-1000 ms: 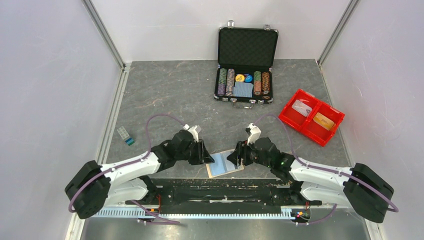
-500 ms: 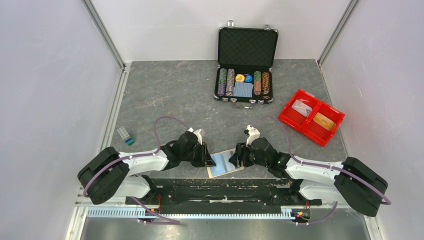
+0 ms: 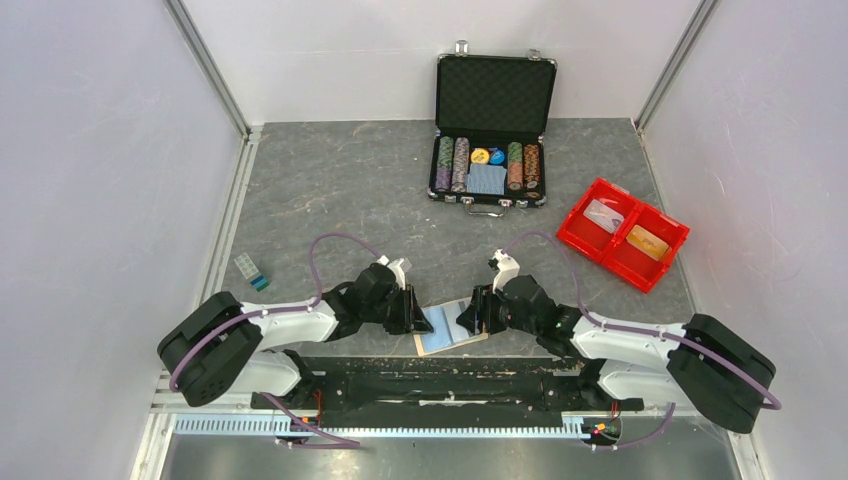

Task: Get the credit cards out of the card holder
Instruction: Remove the credit card from the card holder.

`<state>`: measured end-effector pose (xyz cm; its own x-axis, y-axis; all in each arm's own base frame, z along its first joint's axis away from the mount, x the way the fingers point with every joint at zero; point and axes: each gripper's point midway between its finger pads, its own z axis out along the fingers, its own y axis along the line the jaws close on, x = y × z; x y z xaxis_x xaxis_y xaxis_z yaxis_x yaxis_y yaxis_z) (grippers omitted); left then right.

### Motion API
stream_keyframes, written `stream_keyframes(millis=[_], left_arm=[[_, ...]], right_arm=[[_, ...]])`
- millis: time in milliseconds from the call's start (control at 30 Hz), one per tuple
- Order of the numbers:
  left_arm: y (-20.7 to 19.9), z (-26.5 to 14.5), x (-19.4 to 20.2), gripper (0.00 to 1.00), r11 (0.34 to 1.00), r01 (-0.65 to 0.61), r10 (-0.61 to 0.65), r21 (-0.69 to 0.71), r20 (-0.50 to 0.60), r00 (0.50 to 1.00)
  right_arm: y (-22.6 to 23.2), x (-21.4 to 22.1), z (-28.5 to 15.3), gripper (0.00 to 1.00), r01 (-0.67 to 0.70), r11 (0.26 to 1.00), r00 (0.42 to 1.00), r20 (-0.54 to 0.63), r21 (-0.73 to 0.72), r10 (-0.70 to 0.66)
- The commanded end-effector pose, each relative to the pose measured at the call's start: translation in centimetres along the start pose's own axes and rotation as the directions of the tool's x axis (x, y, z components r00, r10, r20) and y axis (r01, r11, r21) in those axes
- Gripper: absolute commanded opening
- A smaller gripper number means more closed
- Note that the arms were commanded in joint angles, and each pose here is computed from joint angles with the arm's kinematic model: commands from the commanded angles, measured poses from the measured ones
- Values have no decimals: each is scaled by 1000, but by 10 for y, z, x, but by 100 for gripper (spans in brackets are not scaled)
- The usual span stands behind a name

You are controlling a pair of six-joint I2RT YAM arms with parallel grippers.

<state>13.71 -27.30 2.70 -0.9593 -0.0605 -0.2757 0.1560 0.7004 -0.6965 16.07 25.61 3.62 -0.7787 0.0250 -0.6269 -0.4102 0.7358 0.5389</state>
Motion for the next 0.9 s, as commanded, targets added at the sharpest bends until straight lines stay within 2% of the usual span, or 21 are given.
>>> stream_keyframes(millis=[0, 267, 500, 733, 867], left_arm=[[12, 2, 4, 30, 999, -29, 29, -33, 0, 1000], [13, 1, 5, 31, 999, -28, 28, -33, 1, 1000], [12, 0, 4, 31, 999, -27, 27, -30, 3, 1000], [11, 0, 4, 31, 999, -25, 25, -29, 4, 1000], [11, 0, 4, 31, 999, -25, 25, -29, 3, 1000]], right_arm=[[11, -14, -4, 56, 4, 999, 999, 44, -32, -2], [20, -20, -8, 52, 15, 998, 998, 61, -65, -11], [29, -15, -6, 43, 22, 992, 999, 38, -122, -17], [42, -14, -7, 43, 18, 980, 999, 38, -198, -10], [48, -15, -8, 49, 18, 972, 999, 38, -233, -9]])
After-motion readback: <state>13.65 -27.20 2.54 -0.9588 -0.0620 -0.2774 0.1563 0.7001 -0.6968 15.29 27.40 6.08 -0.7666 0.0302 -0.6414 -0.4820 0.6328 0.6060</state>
